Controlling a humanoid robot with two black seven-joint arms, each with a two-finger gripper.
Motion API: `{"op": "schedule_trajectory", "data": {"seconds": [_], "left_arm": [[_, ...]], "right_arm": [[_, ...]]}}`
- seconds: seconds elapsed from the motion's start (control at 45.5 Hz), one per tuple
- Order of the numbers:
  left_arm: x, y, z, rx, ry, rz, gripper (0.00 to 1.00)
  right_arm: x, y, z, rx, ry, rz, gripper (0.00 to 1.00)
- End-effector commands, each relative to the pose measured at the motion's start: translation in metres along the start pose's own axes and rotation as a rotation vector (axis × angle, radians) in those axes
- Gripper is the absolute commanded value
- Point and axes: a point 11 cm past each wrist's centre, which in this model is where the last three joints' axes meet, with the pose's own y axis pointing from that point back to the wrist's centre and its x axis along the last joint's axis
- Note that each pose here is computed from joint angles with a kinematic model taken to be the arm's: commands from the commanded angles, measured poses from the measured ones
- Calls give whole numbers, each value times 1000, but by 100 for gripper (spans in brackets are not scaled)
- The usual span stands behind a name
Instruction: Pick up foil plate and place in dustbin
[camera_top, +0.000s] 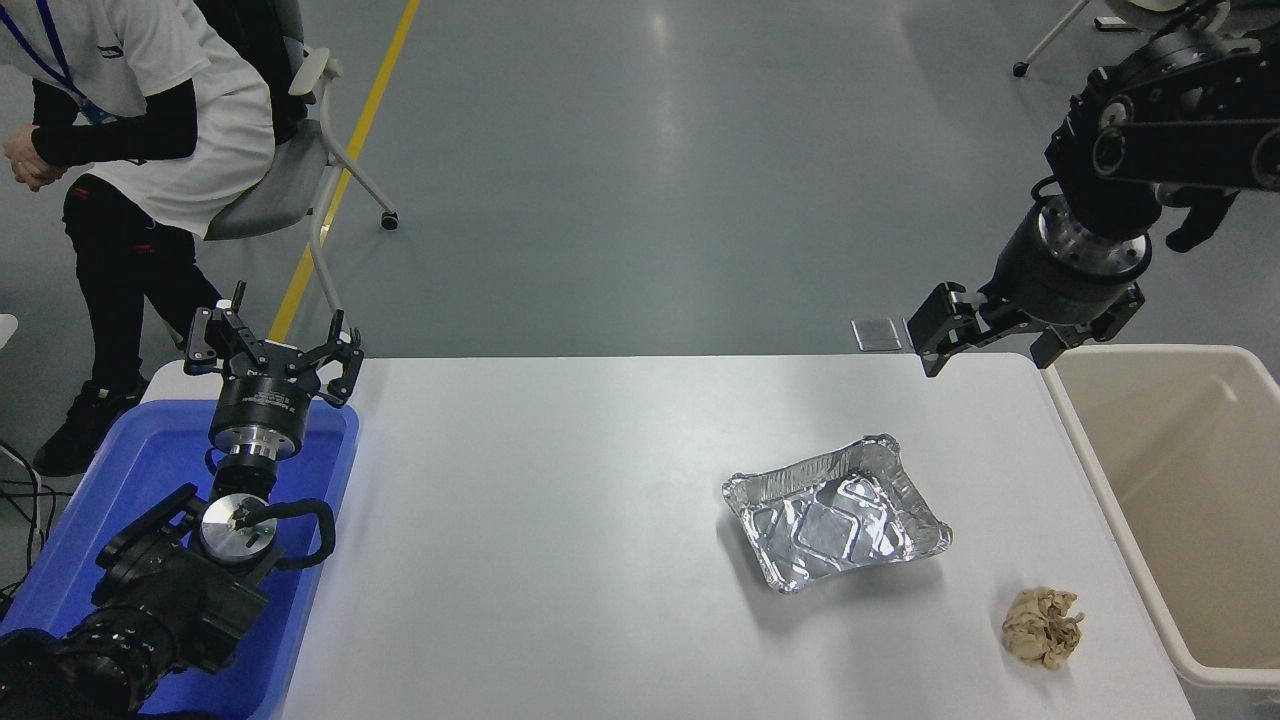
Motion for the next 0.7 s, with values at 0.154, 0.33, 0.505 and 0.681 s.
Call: {"op": "schedule_trajectory", "data": {"seconds": [0.154,0.33,0.505,0.681], "left_arm": [[0,0,0,0,0,1,99],[0,0,0,0,0,1,99],[0,0,0,0,1,0,99],[0,0,0,1,0,-1,99]], "right_arm": [[0,1,-1,1,1,2,100],[0,0,0,2,0,0,100],[1,1,-1,4,1,3,100],[0,-1,-1,5,1,-1,100]]}}
